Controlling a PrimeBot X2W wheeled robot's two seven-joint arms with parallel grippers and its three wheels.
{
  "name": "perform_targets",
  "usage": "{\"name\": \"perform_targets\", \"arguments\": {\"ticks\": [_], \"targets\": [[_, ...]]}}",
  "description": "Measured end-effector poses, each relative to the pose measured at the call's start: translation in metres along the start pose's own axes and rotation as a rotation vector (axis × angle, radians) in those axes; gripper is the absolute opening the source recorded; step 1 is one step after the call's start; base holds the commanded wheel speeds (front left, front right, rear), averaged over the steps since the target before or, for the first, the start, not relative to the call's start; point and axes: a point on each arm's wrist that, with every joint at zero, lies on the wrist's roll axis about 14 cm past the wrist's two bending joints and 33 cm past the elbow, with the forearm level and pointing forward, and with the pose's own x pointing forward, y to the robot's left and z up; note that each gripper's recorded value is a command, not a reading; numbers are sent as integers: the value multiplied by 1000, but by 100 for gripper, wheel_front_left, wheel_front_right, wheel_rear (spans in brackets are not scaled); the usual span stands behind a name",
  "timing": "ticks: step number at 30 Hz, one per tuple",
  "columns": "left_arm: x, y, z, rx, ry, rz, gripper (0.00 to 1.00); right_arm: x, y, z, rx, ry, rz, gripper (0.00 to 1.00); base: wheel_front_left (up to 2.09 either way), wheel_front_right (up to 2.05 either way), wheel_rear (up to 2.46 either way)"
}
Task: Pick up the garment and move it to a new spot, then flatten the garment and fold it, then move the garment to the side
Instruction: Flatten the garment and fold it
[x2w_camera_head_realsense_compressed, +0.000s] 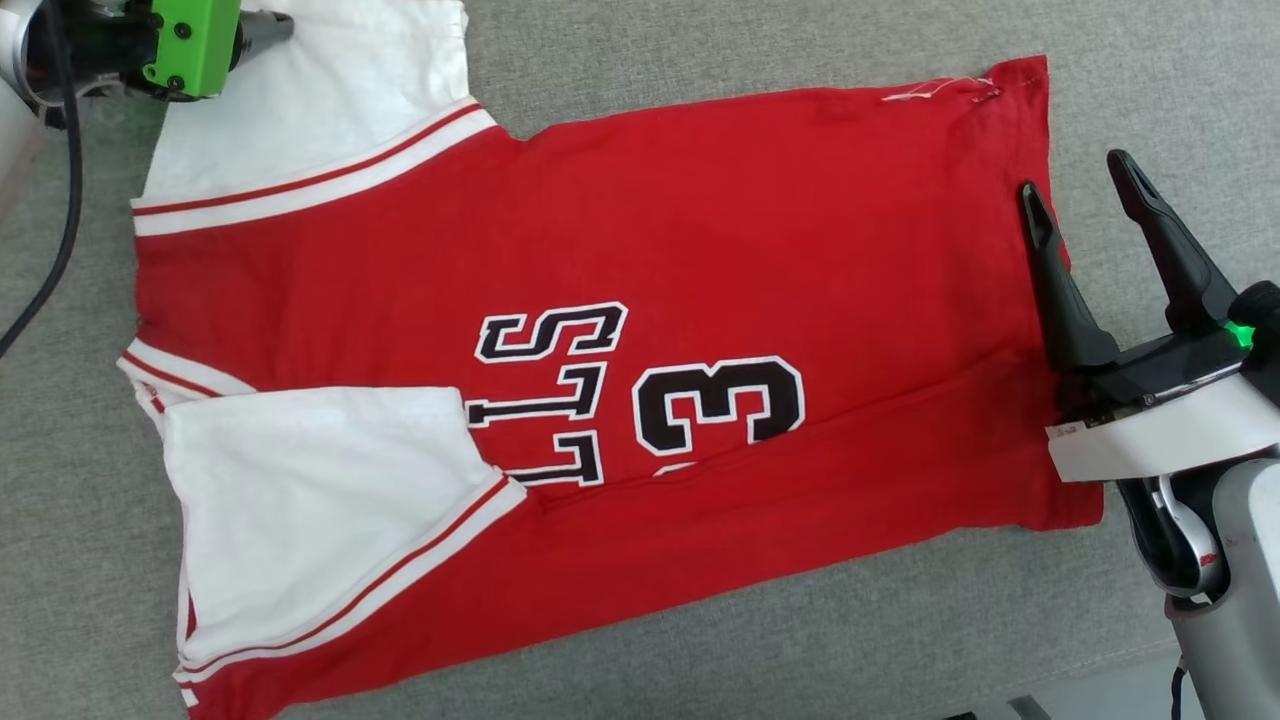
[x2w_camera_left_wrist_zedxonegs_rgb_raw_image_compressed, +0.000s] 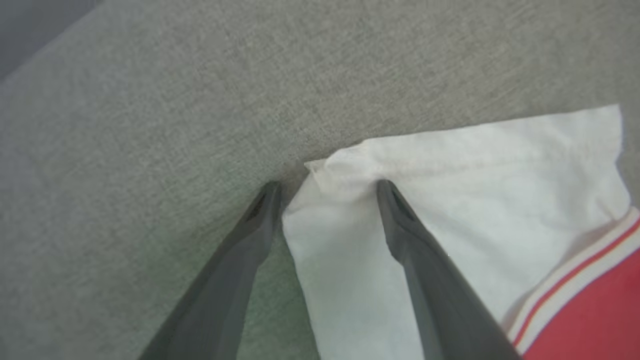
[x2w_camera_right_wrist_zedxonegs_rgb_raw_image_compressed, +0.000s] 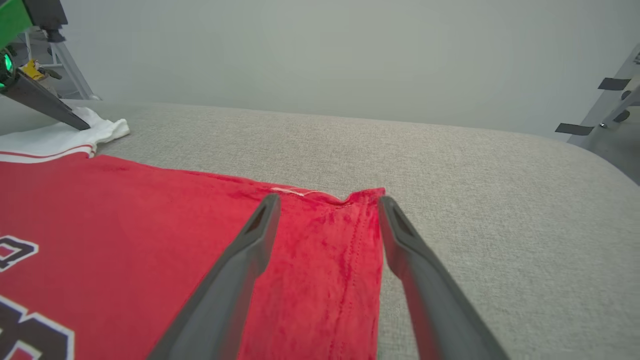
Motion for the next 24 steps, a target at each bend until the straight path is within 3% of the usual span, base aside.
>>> {"name": "perform_targets", "arguments": {"ticks": [1, 5, 10, 14, 17, 24], "targets": [[1, 1, 0, 4, 3, 4, 0, 0, -1, -1, 1, 1, -4, 100, 0, 0, 0], [1, -2, 3, 22, -20, -2, 0, 1, -6, 1, -4, -7, -12, 100, 0, 0, 0], [-11, -10, 8, 35, -95, -10, 0, 9, -35, 48, -96, -123, -45, 100, 0, 0, 0], [-28, -20, 11, 75, -156, -16, 0, 20, -48, 82, -148, -129, -28, 100, 0, 0, 0], [-44, -28, 16, 100, -213, -21, 0, 31, -51, 90, -162, -41, 8, 100, 0, 0, 0], [-72, -42, 11, 152, -292, -24, 0, 47, -41, 51, -179, 401, 117, 100, 0, 0, 0]]}}
